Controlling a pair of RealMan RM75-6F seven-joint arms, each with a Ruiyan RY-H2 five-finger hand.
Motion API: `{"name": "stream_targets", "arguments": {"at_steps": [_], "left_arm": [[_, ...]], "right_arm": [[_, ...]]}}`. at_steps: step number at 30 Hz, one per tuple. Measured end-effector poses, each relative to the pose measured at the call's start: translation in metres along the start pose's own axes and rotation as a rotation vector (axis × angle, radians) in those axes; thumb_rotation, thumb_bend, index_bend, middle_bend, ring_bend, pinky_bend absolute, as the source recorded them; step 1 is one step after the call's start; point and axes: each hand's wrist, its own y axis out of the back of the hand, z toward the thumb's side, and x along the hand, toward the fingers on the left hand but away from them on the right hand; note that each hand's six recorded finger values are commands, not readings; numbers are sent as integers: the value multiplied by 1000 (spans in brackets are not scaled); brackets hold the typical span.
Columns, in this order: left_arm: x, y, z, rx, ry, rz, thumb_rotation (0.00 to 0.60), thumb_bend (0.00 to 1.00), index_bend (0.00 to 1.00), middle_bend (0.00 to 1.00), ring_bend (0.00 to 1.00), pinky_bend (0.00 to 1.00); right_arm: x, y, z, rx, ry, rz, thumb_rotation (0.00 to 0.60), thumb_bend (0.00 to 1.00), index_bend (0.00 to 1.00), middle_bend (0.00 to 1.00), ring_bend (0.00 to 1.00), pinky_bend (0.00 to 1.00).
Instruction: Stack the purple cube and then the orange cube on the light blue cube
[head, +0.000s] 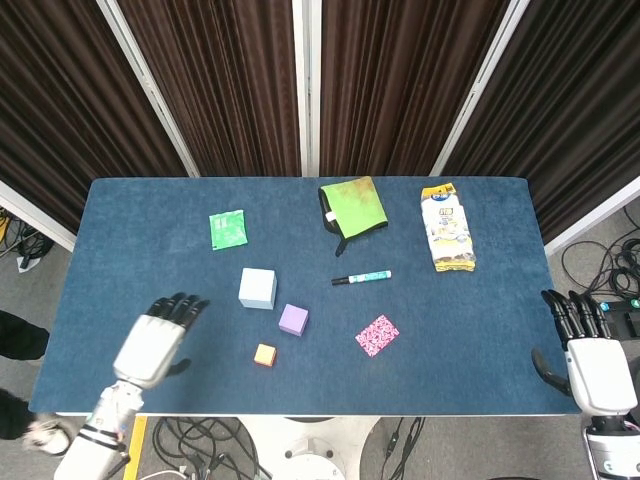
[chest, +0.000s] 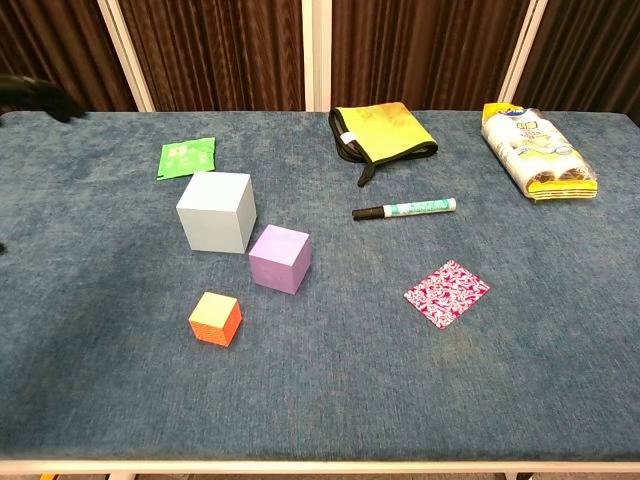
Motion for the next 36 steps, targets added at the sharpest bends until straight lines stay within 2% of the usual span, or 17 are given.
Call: {"name": "stream_targets", "arguments": {"at_steps": [4, 7, 13, 21, 26, 36], "left_arm": [[14, -6, 35, -8, -78, -19, 600, 148, 216, 284, 181, 262], [24, -10, 59, -11, -141, -6, 600, 152, 253, 312, 215, 289], [48, -26, 90, 38, -238, 13, 600, 156, 263, 322, 220, 294], [72, -38, 115, 9, -246, -24, 600, 159, 263, 330, 221, 295], [89, -50, 131, 32, -252, -46, 600, 162, 263, 338, 222, 295], [114, -67, 132, 97, -263, -66, 600, 181, 263, 366, 226, 294]], "right_arm": [[0, 2, -1, -6, -1, -5, 600, 274, 20, 98, 0, 0], [1, 4, 0, -12, 5, -14, 600, 273, 20, 97, 0, 0], [1, 6, -1, -18, 5, -20, 600, 272, 20, 97, 0, 0], [3, 7, -2, -21, 9, -26, 600, 272, 20, 98, 0, 0], [3, 9, -3, -27, 6, -30, 600, 273, 20, 98, 0, 0], [2, 10, -5, -26, 5, -31, 600, 273, 20, 99, 0, 0]]}}
